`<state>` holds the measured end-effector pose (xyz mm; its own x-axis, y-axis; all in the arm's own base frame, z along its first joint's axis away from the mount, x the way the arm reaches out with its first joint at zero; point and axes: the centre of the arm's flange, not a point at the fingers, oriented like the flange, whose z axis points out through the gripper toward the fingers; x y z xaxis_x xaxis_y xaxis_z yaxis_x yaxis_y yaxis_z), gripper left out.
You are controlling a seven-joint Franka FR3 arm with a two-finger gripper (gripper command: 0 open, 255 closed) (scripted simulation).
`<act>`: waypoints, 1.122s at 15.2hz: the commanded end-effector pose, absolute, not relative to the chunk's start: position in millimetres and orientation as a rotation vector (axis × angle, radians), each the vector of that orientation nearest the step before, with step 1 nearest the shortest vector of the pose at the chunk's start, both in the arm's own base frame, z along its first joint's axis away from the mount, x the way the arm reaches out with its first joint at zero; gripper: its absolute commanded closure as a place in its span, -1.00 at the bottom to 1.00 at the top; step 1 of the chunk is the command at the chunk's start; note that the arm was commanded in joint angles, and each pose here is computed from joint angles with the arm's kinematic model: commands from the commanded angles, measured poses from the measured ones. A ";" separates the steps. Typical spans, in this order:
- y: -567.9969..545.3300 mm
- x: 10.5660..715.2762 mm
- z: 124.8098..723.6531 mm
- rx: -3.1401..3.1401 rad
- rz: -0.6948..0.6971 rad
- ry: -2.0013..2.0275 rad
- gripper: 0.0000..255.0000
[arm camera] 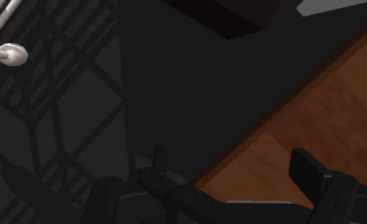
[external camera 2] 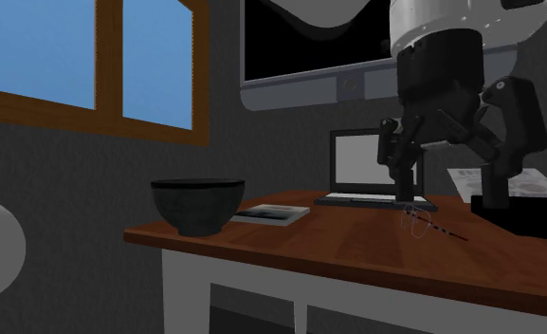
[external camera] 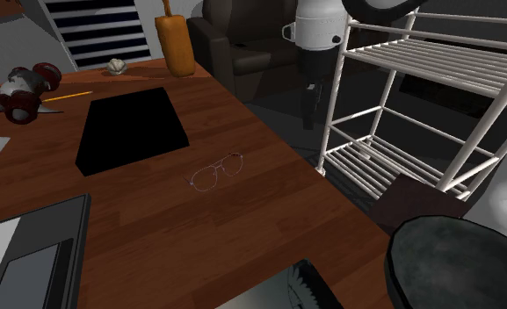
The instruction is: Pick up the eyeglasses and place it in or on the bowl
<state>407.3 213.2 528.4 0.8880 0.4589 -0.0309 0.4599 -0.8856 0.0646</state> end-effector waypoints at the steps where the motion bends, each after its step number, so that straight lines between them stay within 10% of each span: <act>1: 236.8 412.2 525.2 2.974 0.000 0.777 -1.00; 17: 434.4 435.3 508.0 2.855 0.173 1.157 -1.00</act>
